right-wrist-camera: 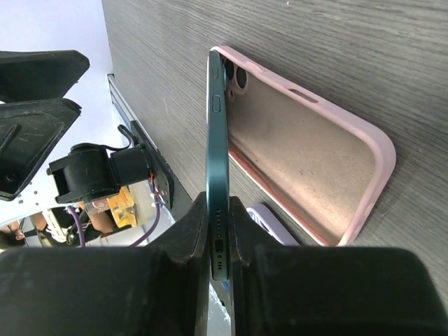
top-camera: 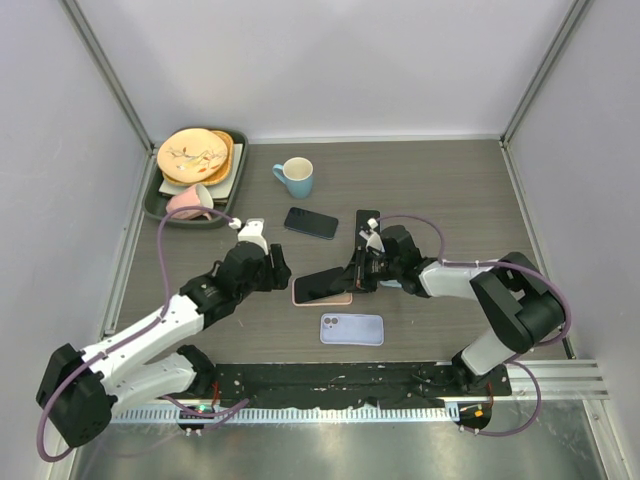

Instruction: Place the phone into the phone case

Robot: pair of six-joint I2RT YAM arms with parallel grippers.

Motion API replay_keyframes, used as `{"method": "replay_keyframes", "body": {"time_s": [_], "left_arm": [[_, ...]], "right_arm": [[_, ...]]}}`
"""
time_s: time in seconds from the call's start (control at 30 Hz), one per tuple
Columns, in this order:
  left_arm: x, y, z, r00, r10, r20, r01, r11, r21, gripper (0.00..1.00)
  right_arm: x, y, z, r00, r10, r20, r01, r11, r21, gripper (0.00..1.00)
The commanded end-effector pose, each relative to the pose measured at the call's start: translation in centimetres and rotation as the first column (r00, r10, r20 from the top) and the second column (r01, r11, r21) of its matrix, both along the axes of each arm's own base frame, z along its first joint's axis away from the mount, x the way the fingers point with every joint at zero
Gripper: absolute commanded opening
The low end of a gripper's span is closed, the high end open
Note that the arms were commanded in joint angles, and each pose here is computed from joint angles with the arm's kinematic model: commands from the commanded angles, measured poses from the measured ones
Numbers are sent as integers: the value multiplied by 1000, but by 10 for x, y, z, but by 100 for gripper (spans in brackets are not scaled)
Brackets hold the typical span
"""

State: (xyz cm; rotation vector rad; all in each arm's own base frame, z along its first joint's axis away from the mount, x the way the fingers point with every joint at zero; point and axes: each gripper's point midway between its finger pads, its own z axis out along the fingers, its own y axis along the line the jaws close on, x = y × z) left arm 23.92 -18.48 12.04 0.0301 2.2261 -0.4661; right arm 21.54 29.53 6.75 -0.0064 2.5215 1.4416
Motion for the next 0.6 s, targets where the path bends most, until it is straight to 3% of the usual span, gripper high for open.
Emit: {"method": "replay_keyframes", "body": {"time_s": [0.0, 0.57], "left_arm": [[10, -6, 12, 999, 5, 43, -5, 1000, -18, 61], [14, -11, 9, 999, -9, 40, 9, 1000, -7, 61]], "right_arm": [[-5, -7, -24, 998, -27, -57, 24, 998, -59, 1], [-13, -28, -84, 978, -92, -190, 40, 965, -258, 1]]}}
